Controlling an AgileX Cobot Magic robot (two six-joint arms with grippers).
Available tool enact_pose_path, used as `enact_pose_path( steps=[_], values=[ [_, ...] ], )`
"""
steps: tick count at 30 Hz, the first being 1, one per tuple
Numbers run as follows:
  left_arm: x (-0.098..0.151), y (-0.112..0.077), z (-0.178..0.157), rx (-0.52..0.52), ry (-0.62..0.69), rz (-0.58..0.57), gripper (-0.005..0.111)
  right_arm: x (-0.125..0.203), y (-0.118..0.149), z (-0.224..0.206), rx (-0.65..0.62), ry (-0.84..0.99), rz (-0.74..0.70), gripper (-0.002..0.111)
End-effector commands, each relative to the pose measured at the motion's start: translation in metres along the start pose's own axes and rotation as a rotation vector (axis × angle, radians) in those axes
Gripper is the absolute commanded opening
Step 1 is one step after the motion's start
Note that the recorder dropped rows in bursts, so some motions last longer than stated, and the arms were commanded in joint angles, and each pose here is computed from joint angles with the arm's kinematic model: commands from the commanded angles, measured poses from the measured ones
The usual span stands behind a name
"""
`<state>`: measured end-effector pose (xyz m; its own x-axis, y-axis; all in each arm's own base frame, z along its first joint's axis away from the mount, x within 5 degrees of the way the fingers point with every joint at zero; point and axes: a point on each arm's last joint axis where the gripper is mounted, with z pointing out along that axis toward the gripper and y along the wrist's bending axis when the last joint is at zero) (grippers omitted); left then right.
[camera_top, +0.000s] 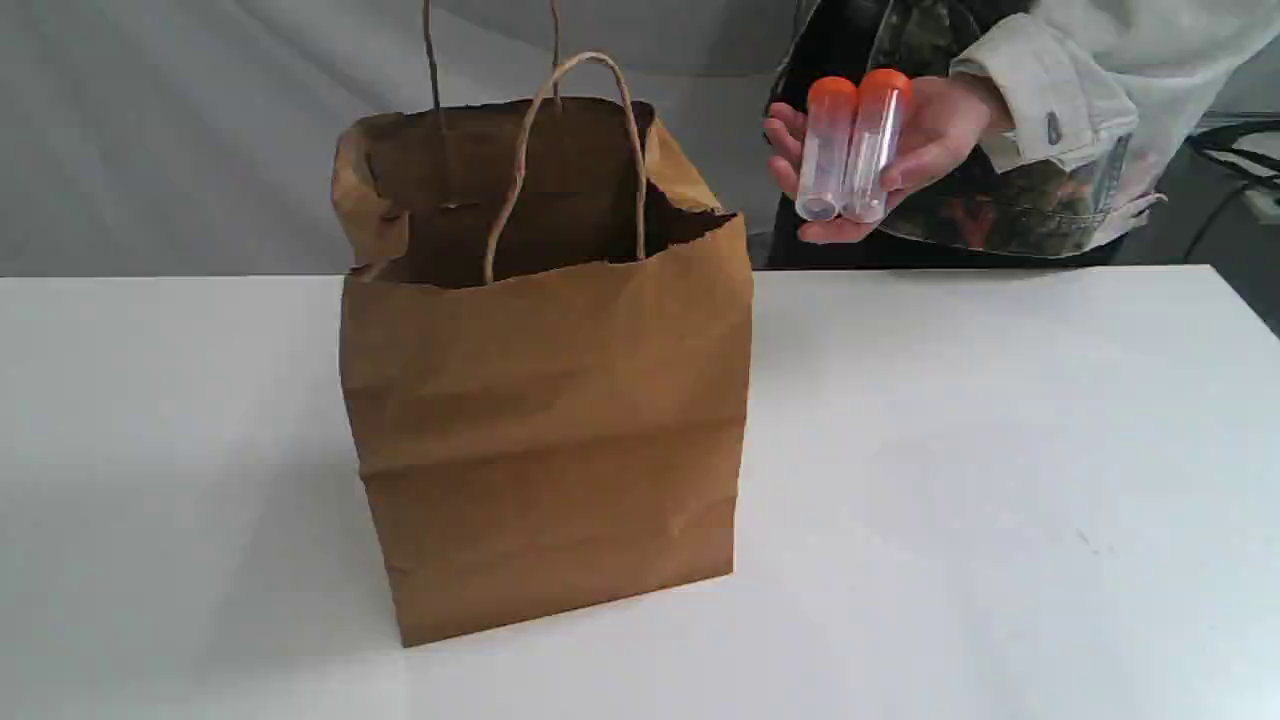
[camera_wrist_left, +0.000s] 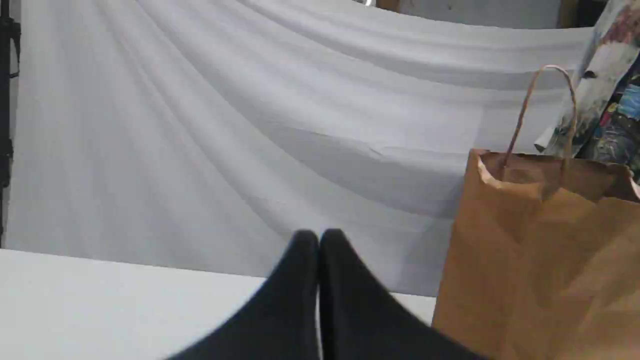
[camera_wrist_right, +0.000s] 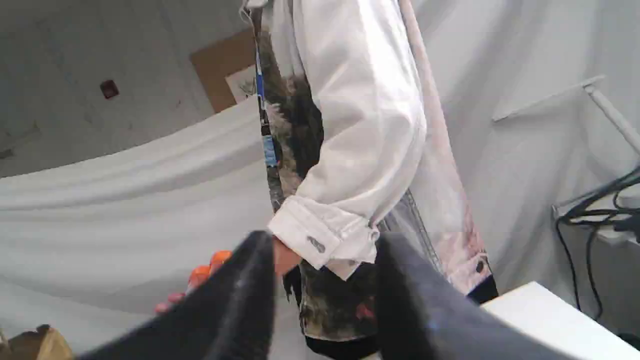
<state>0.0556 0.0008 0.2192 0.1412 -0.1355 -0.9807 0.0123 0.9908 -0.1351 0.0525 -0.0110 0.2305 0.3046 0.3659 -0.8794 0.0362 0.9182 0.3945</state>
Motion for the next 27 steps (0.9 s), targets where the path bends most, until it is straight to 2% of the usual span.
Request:
enact_pose_path(
  steps=[1,5,11,17,19,21,24,27],
  values=[
    [-0.001,0.0,0.0,0.003,-0.023,-0.011,0.0,-0.006,0.001,-0.001,-0.022,-0.076,0.04,0.014],
    [-0.001,0.0,0.0,0.003,-0.019,-0.011,0.0,-0.011,0.002,-0.001,-0.036,-0.133,0.168,0.0],
    [-0.001,0.0,0.0,0.003,-0.019,-0.011,0.0,-0.013,0.002,-0.002,-0.046,-0.146,0.259,0.0],
    [-0.003,0.0,0.0,0.001,-0.049,-0.011,0.0,-0.017,0.004,-0.002,-0.091,-0.187,0.441,0.0],
    [-0.003,0.0,0.0,0.001,-0.049,-0.011,0.0,-0.024,0.01,-0.005,-0.174,-0.253,0.402,0.0],
    [-0.004,0.0,0.0,0.0,-0.053,-0.011,0.0,-0.038,0.025,-0.013,-0.364,-0.392,0.331,0.0],
    [-0.004,0.0,0.0,0.0,-0.053,-0.014,0.0,-0.053,0.041,-0.027,-0.566,-0.549,0.25,0.0],
    [-0.003,0.0,0.0,0.001,-0.043,-0.015,0.0,-0.08,0.055,-0.031,-0.599,-0.619,0.164,0.0]
  ],
)
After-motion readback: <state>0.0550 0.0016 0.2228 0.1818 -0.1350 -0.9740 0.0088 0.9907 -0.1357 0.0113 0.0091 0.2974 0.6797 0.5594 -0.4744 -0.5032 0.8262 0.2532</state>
